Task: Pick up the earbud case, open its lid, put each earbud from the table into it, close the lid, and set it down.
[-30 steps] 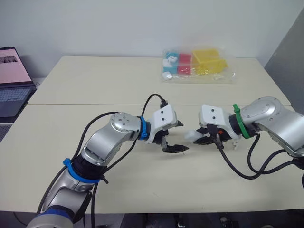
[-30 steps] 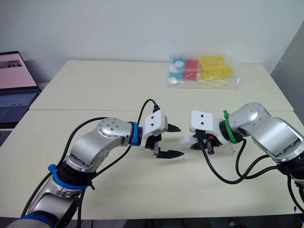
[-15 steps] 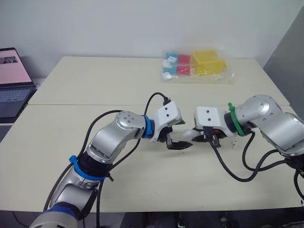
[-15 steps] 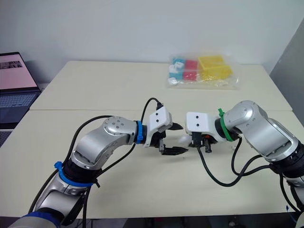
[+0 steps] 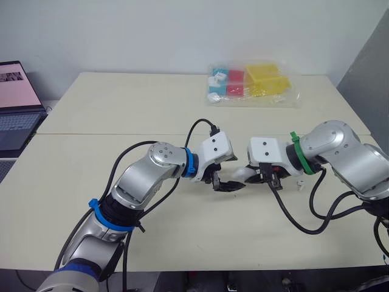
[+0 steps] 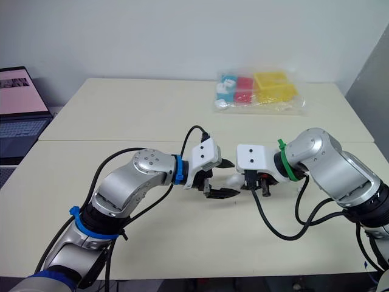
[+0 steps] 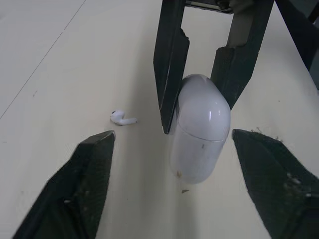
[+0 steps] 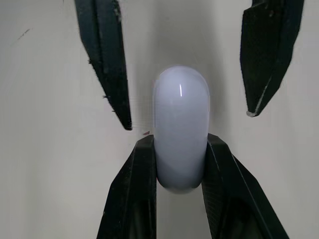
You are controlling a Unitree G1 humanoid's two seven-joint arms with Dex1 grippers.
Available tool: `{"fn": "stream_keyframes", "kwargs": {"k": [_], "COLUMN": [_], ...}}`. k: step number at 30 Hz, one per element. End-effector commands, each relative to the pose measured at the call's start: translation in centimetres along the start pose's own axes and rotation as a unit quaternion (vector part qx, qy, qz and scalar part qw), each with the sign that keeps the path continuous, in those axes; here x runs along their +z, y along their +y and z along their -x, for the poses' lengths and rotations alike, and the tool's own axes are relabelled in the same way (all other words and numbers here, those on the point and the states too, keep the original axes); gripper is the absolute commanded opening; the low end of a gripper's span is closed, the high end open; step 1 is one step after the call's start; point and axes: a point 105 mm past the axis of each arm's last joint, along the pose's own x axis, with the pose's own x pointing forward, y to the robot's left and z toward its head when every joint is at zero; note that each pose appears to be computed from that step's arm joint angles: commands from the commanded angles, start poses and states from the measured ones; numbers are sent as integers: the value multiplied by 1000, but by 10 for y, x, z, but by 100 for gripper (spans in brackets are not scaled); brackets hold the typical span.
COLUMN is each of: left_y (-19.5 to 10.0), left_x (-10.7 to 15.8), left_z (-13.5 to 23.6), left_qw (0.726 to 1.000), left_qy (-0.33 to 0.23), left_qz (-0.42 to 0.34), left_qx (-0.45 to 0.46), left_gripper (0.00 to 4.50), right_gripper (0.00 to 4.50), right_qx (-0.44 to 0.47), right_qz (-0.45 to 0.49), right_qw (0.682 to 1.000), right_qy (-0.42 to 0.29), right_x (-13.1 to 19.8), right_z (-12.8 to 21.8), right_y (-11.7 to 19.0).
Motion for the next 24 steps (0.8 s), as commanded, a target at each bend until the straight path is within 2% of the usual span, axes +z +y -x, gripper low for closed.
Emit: {"fn": "stream_keyframes", "kwargs": {"k": [1, 7, 16, 20, 24], "left_y": [-5, -7, -6, -5, -7], "left_x": [8, 5, 3, -1, -10], "left_z": [1, -1, 0, 1, 4], "left_qw": [1000, 1000, 1000, 999, 1000], "left_qy": [-11, -7, -5, -2, 2], "left_qz": [-17, -19, -28, -35, -30], "left_qx": [-14, -18, -12, -6, -9], "left_gripper": [272, 85, 83, 80, 80], "right_gripper": [79, 79, 79, 215, 365], "right_qx": [-17, -18, -23, -14, -29], "right_qz": [21, 23, 15, 15, -29], "right_qw": [1000, 999, 999, 999, 999], "right_qy": [-12, -14, -30, -24, -28], "right_x": [10, 10, 13, 9, 0], "right_z": [9, 9, 8, 11, 19], "right_y": [-3, -4, -6, -3, -5]}}
